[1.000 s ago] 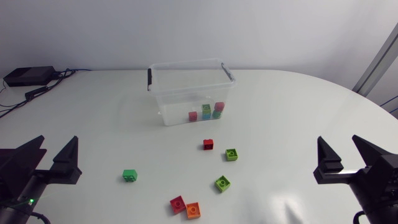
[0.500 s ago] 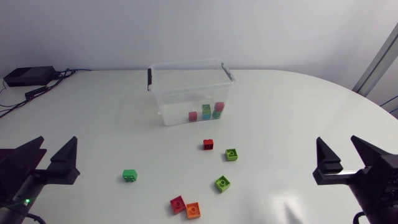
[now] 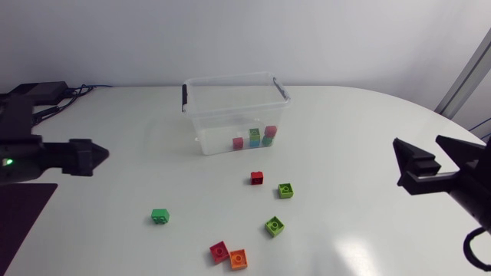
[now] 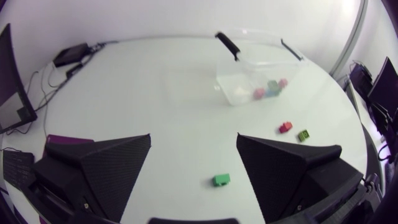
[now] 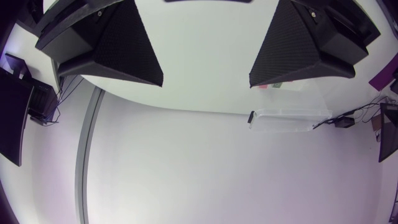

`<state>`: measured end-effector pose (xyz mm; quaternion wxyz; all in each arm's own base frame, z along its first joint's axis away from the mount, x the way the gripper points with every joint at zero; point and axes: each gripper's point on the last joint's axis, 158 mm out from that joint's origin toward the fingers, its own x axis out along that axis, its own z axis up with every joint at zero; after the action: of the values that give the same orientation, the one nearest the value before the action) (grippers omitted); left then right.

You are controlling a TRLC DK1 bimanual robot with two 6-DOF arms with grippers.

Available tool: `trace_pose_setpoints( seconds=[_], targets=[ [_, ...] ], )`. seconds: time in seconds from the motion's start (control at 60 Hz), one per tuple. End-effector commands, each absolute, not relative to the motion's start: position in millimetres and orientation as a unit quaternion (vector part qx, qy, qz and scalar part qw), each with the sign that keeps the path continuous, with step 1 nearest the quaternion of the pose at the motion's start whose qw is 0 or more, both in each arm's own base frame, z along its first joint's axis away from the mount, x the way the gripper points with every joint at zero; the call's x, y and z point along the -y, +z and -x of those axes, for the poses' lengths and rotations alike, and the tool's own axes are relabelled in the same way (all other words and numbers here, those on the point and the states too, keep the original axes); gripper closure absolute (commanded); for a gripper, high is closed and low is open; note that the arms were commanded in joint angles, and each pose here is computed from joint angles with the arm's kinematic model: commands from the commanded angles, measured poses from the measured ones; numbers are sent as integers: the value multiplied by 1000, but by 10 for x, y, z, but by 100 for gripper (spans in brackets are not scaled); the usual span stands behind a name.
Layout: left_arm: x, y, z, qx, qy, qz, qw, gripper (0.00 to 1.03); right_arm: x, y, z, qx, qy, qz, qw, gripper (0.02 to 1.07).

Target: Place the duplo bricks in the container

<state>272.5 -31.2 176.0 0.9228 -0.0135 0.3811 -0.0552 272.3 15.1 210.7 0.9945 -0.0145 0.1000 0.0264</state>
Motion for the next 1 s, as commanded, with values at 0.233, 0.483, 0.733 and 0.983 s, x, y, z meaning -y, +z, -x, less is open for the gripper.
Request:
trace_pose_setpoints(
  seconds=[0.233,0.483,0.733,0.983],
  targets=[
    [794,768,-2665,-621,-111,13,776,12,-205,1843,-2946,-298,23,-1,954,7],
    [833,116,-2519,-725,-76,-14,684,16,-595,1584,-2934,-335,120,-7,935,7],
    [893,-219,-2471,-760,-66,-31,646,16,-820,1120,-3063,-411,135,-12,901,7],
    [982,-428,-2617,-753,-62,-24,654,55,-1192,740,-3169,-448,161,21,879,10]
  ],
)
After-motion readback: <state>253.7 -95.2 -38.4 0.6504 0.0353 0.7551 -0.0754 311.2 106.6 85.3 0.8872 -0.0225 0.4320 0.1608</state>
